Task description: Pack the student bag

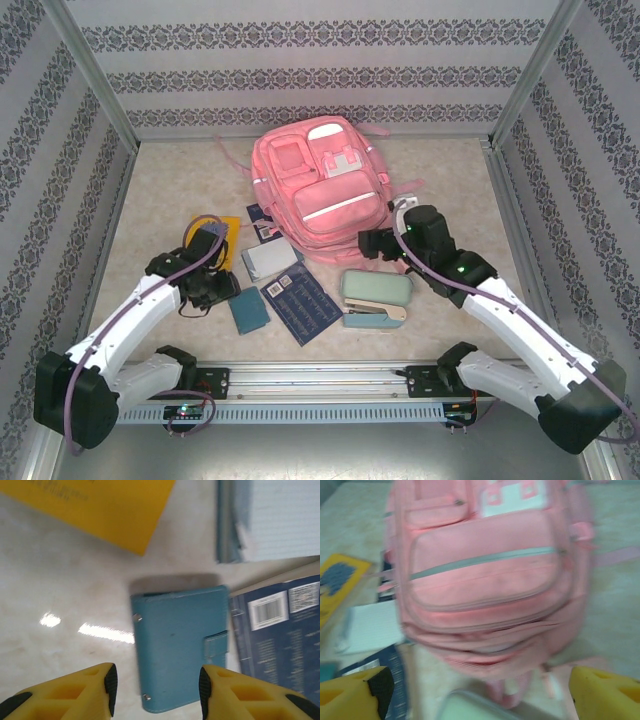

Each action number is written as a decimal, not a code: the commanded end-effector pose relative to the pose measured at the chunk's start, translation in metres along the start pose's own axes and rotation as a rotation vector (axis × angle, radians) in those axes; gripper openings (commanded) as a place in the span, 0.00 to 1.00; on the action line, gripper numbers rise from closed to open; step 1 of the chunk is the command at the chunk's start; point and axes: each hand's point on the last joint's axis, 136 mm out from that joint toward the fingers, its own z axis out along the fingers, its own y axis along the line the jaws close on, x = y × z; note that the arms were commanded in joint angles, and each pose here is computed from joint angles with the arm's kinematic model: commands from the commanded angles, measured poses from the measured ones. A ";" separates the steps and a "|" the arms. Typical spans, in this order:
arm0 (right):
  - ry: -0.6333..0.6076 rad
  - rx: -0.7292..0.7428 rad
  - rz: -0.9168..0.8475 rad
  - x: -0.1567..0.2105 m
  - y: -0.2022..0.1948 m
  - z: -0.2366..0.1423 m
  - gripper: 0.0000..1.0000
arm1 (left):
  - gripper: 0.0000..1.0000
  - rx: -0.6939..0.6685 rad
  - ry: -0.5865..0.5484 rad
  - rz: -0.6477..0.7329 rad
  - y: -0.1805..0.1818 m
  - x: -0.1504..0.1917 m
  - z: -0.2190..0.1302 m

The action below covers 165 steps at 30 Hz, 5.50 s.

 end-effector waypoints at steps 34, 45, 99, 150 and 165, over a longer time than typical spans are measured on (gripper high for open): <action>0.459 -0.205 0.017 0.119 0.119 0.047 0.98 | 0.00 0.070 -0.019 -0.094 0.001 0.008 0.055; 0.410 -0.371 0.143 0.107 0.159 0.041 0.98 | 0.00 0.217 -0.077 -0.055 -0.026 0.000 -0.009; 0.105 -0.415 0.778 0.061 0.019 0.034 0.04 | 0.48 0.572 -0.151 0.584 -0.217 -0.045 -0.081; -0.051 -0.381 0.679 -0.003 -0.025 -0.016 0.00 | 0.00 0.687 -0.451 0.648 -0.353 -0.257 -0.113; -0.060 -0.486 0.586 -0.052 0.025 -0.016 0.00 | 0.00 0.670 -0.780 0.500 -0.291 -0.327 -0.245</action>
